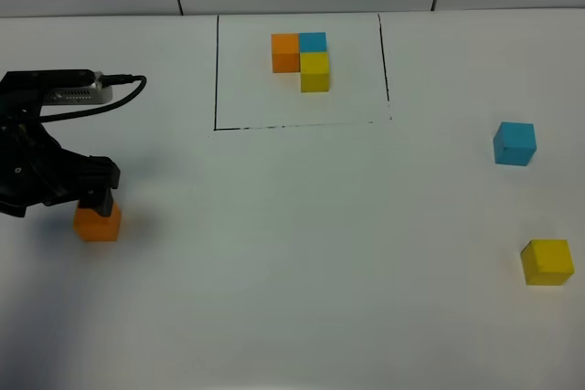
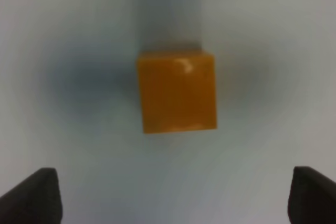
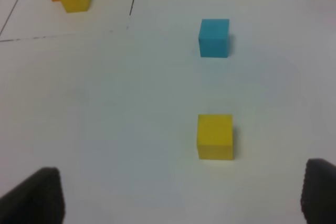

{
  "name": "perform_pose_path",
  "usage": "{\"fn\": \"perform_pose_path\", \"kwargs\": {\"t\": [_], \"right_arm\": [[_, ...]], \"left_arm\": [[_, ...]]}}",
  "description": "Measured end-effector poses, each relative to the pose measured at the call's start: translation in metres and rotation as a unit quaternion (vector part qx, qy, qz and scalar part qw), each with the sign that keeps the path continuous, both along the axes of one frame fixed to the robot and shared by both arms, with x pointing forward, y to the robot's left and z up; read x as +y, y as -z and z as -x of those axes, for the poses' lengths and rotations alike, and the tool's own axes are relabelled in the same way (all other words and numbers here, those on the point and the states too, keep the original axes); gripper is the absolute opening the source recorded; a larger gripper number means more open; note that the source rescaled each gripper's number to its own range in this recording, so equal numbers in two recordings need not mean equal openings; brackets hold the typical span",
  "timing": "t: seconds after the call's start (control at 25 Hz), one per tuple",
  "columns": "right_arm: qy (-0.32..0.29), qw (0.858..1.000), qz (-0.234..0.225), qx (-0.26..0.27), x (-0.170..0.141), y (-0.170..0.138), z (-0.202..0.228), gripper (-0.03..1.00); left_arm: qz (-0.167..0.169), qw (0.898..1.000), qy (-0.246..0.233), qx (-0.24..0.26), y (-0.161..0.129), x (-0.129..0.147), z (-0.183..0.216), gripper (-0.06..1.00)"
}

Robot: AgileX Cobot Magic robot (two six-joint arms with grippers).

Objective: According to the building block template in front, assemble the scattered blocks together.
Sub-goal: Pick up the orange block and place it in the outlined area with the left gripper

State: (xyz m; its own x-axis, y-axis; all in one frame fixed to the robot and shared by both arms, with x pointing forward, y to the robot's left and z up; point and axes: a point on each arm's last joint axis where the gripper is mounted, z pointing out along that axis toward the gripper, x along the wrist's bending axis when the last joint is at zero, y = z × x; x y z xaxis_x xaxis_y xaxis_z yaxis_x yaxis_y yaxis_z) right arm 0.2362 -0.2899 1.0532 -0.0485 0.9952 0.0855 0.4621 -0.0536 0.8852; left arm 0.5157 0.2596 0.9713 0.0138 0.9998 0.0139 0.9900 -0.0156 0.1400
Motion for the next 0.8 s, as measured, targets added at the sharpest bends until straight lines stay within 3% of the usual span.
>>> {"fn": "perform_pose_path", "kwargs": {"t": [0.16,0.48,0.8], "right_arm": [[0.000,1.000,0.000,0.000,0.000,0.000,0.000,0.82],[0.002,1.000,-0.004,0.000,0.000,0.000,0.000,0.79],[0.002,1.000,-0.004,0.000,0.000,0.000,0.000,0.78]], "left_arm": [[-0.001,1.000,-0.006,-0.002,0.005,0.000,-0.004,0.97],[-0.006,0.999,-0.010,0.040,0.039,-0.002,-0.013,0.96],[0.005,1.000,-0.014,0.025,0.049,-0.004,-0.020,0.96]]}}
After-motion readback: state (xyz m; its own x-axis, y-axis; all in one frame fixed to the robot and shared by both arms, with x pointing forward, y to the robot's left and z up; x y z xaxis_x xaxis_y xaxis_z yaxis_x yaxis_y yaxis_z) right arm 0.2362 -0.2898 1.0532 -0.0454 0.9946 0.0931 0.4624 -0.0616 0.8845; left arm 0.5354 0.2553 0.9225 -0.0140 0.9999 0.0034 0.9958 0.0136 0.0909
